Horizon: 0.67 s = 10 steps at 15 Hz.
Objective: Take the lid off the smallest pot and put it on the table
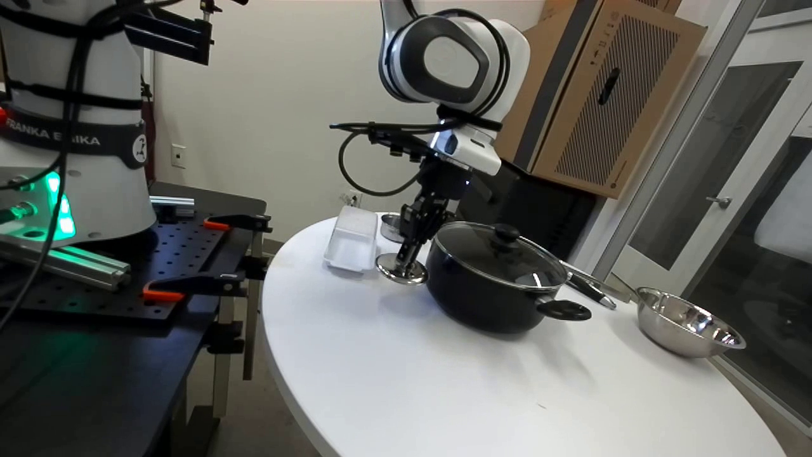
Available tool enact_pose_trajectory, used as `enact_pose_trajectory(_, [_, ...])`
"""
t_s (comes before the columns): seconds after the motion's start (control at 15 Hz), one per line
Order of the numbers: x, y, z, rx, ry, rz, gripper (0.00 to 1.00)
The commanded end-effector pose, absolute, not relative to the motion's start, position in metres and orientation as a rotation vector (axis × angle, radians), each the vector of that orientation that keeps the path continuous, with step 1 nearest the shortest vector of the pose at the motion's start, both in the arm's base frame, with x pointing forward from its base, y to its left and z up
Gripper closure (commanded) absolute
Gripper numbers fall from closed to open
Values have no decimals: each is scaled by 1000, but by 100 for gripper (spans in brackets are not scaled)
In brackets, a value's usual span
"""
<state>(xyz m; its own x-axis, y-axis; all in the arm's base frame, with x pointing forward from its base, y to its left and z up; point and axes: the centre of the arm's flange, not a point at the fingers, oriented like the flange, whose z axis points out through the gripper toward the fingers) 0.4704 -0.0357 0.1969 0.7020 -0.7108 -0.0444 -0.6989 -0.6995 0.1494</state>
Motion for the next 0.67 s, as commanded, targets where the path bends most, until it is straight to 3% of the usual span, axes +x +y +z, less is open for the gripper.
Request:
enact_pose_trajectory(0.0, [501, -22, 168, 2747, -1135, -164, 95])
enact_pose_trajectory(0.6, [495, -14, 130, 2711, -1093, -232, 95])
